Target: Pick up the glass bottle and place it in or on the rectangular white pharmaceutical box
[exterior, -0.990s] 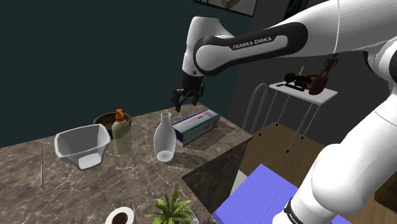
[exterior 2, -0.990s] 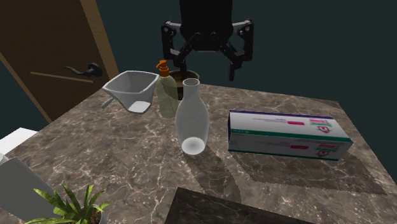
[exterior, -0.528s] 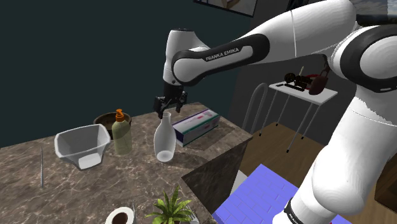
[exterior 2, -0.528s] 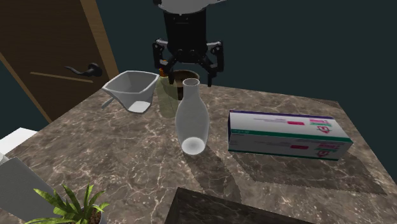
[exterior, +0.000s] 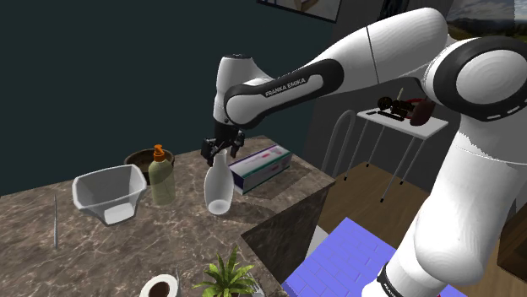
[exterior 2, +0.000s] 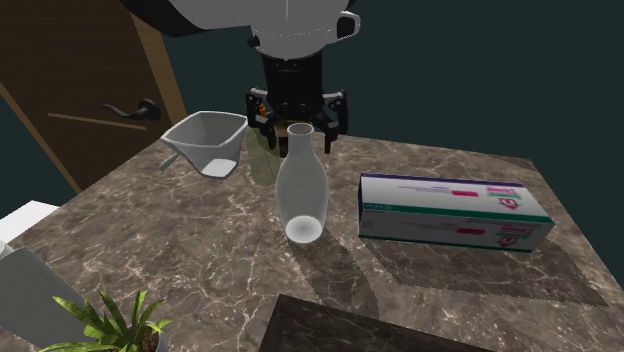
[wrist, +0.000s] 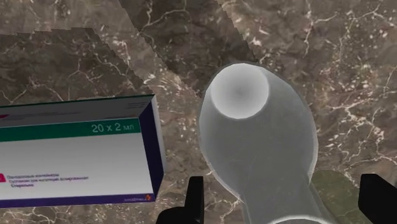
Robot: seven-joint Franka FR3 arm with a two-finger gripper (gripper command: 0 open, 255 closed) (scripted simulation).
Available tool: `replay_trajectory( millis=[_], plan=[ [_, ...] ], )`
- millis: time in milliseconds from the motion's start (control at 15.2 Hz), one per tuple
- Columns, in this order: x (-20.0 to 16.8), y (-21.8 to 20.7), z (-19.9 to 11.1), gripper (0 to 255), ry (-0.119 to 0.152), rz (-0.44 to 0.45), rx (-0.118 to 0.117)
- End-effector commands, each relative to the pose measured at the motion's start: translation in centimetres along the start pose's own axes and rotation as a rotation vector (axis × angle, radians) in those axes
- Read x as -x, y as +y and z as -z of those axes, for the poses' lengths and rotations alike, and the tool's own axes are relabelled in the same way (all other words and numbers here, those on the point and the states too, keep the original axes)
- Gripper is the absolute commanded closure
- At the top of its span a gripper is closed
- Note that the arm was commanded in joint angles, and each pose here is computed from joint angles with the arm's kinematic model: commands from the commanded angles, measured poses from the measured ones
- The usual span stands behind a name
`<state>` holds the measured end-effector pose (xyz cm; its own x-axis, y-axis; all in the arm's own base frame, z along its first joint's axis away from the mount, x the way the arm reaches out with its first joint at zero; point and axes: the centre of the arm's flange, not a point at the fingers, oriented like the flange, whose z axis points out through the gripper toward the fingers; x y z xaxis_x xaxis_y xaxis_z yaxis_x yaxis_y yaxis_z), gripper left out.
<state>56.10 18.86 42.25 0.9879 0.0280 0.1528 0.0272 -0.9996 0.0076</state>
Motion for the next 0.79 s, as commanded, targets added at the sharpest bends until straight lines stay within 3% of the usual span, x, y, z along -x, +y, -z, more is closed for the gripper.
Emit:
replay_trajectory(
  millis=[0,330,396,726],
  plan=[
    [-0.02,0.04,-0.19,0,0.001,0.000,0.000],
    [-0.02,0.03,-0.19,0,0.000,0.000,0.000],
    [-0.02,0.03,-0.19,255,0.000,0.000,0.000],
    [-0.03,0.04,-0.20,255,0.001,0.000,0.000]
  ],
)
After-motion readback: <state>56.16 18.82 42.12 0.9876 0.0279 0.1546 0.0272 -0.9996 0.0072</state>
